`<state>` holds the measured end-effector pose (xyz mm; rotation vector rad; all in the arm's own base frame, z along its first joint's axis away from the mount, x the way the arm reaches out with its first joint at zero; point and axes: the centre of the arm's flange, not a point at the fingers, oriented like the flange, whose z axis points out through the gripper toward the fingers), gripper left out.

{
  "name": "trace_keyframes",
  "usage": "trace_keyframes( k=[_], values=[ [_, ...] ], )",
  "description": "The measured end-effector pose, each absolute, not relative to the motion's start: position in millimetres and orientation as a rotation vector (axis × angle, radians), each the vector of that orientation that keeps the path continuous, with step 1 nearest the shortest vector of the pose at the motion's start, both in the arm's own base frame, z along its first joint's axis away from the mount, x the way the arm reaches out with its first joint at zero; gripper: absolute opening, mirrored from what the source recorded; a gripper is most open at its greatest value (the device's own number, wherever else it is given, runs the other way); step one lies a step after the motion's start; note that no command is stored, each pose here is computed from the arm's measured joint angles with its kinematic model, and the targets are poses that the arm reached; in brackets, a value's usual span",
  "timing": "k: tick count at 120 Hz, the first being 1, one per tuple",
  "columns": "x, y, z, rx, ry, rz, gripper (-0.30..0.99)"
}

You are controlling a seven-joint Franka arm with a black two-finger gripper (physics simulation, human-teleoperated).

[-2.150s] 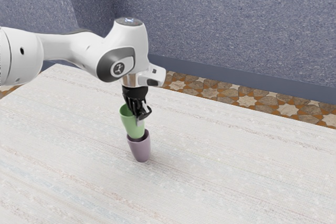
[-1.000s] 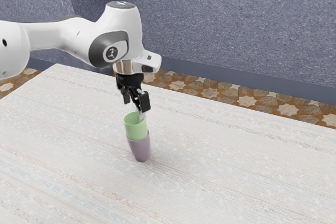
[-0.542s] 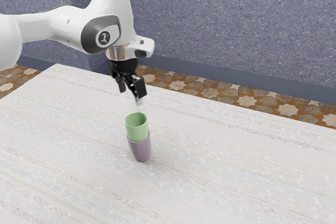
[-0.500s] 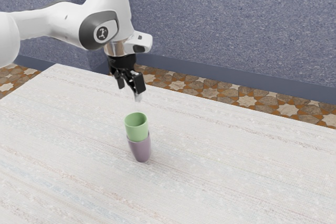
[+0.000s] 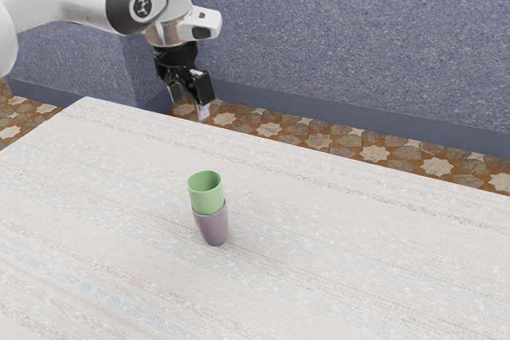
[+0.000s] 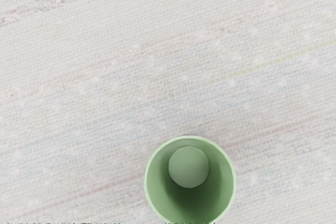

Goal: Place the left cup onto the right cup

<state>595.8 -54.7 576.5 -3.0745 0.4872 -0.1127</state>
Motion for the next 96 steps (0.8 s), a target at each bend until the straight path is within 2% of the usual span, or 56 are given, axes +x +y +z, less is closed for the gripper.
trace_keyframes(
  k=[28, 96],
  values=[
    [596, -44, 601, -3.104, 0.448, -0.141, 0.69],
    [594, -47, 604, -3.127, 0.448, -0.129, 0.69]
  ],
)
